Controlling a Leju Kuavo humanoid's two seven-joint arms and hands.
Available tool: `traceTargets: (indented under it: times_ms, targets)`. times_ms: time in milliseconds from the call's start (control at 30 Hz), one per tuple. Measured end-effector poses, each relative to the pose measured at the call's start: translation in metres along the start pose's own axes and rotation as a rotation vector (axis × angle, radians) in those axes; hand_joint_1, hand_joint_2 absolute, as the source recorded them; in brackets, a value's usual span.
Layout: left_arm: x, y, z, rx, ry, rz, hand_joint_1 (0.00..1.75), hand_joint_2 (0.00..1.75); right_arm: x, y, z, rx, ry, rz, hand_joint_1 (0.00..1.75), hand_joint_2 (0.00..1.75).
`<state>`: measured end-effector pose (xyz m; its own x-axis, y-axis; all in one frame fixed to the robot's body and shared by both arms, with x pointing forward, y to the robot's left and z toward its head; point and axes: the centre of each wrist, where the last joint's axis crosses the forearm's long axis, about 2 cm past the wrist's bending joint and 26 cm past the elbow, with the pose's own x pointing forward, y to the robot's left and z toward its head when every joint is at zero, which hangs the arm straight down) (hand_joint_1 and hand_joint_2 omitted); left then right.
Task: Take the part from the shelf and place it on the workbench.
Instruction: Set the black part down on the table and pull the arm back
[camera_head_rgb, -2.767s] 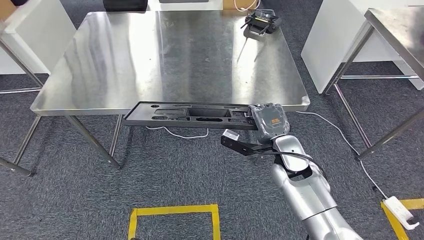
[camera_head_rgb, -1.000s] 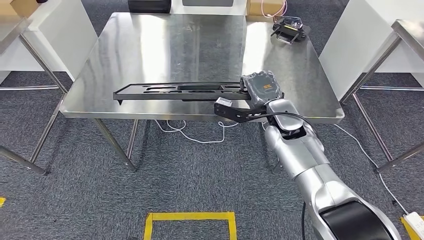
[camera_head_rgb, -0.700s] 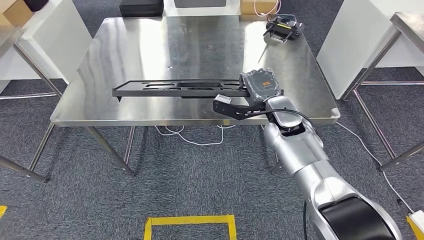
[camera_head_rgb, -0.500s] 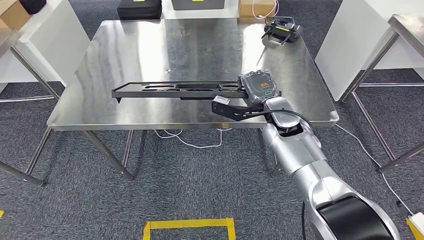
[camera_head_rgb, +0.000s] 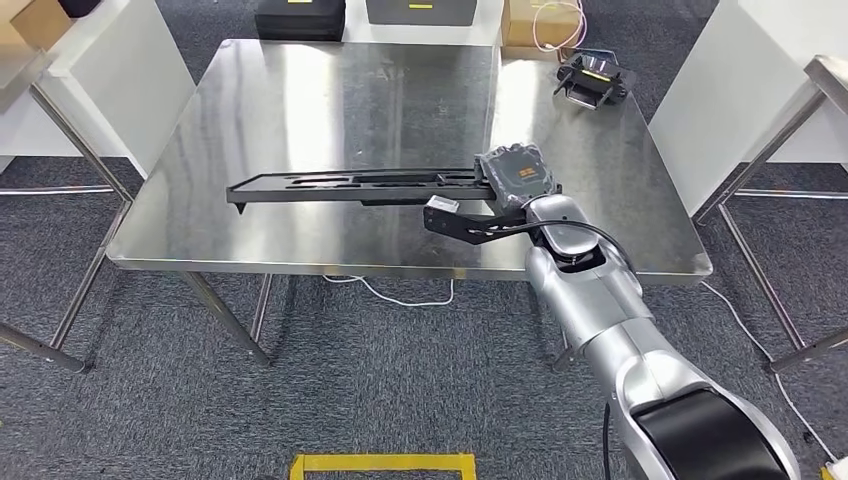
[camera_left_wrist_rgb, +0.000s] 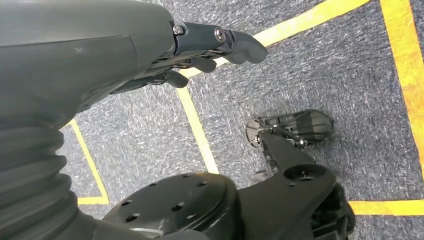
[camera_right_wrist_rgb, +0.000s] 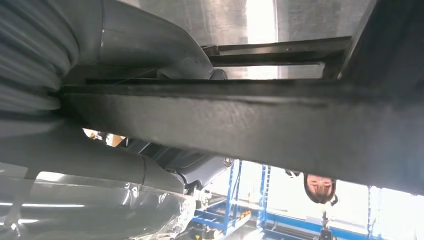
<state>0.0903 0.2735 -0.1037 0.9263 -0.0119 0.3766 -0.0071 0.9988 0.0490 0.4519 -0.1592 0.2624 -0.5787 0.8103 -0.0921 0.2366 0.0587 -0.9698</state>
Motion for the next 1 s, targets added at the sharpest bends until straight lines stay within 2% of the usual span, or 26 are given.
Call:
traceTargets:
  times_ms: [333,533,1000]
  targets:
    - [-0.002,-0.004,0.001,0.001,0.000,-0.007,0.00,1.75,-0.012,-0.006,-0.006,0.005,0.025,0.012,1.61,1.75]
    - [-0.004,-0.004,0.001,0.002,0.003,-0.001,0.00,1.75,-0.015,0.001,-0.004,0.035,0.041,0.013,1.61,1.75]
    - [-0.003,-0.003,0.001,0.004,0.002,0.007,0.00,1.75,-0.024,0.001,-0.005,0.075,0.093,0.035,1.61,1.75]
